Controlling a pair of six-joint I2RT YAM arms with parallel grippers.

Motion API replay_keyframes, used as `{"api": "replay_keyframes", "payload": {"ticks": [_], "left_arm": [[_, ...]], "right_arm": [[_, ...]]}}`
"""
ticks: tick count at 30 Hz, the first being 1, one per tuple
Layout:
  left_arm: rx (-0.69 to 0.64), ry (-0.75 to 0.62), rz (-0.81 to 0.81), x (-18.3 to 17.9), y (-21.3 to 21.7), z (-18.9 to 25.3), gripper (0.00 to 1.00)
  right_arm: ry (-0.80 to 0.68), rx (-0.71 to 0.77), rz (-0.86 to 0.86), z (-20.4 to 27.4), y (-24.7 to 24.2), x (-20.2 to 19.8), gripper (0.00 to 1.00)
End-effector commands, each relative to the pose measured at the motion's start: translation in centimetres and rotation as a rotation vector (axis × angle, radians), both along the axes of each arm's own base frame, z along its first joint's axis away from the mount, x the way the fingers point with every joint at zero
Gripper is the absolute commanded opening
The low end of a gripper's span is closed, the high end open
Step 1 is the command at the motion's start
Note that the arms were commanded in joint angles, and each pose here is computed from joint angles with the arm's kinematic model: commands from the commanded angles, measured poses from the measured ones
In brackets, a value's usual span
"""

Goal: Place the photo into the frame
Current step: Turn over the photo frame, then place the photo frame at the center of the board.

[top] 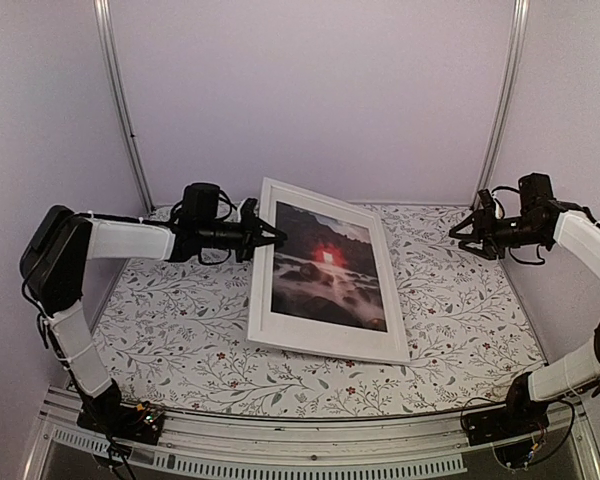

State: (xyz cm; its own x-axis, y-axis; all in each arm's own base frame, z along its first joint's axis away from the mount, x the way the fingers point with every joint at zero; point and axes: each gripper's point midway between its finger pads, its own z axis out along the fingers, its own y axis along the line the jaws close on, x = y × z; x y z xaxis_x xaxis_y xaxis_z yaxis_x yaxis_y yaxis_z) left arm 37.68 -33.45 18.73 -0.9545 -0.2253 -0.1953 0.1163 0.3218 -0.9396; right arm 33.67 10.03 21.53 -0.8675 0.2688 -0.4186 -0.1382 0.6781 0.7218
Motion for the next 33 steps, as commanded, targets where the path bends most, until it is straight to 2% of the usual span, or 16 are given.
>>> {"api": "replay_keyframes", "payload": {"ticks": [1, 10, 15, 22, 25, 27, 33], "left_arm": [[-0.159, -0.143, -0.090, -0.5, -2.1, 4.6, 0.02], [-0.125, -0.060, -0.109, -0.5, -3.0, -0.1, 0.08], [-0.103, -0.026, -0.112, -0.7, -2.9, -2.1, 0.18], [-0.091, 0.015, -0.117, -1.2, -2.5, -4.3, 0.39], [-0.074, 0.030, -0.100, -1.3, -1.6, -5.2, 0.45], [-0.039, 0.036, -0.082, -1.4, -0.7, -6.3, 0.52], [0.099, 0.057, -0.020, -1.3, 2.1, -9.5, 0.58]], "right_arm": [[-0.006, 0.009, 0.012, -0.5, 0.1, 0.1, 0.56], [-0.002, 0.013, 0.015, -0.8, 0.2, 0.0, 0.56], [0.000, 0.015, 0.015, -0.9, 0.2, -0.1, 0.56], [0.002, 0.014, 0.016, -1.0, 0.2, -0.2, 0.56], [0.002, 0.014, 0.017, -1.1, 0.2, -0.2, 0.56], [0.003, 0.015, 0.015, -1.1, 0.2, -0.2, 0.56], [0.005, 0.021, 0.017, -1.1, 0.3, -0.1, 0.56]]}}
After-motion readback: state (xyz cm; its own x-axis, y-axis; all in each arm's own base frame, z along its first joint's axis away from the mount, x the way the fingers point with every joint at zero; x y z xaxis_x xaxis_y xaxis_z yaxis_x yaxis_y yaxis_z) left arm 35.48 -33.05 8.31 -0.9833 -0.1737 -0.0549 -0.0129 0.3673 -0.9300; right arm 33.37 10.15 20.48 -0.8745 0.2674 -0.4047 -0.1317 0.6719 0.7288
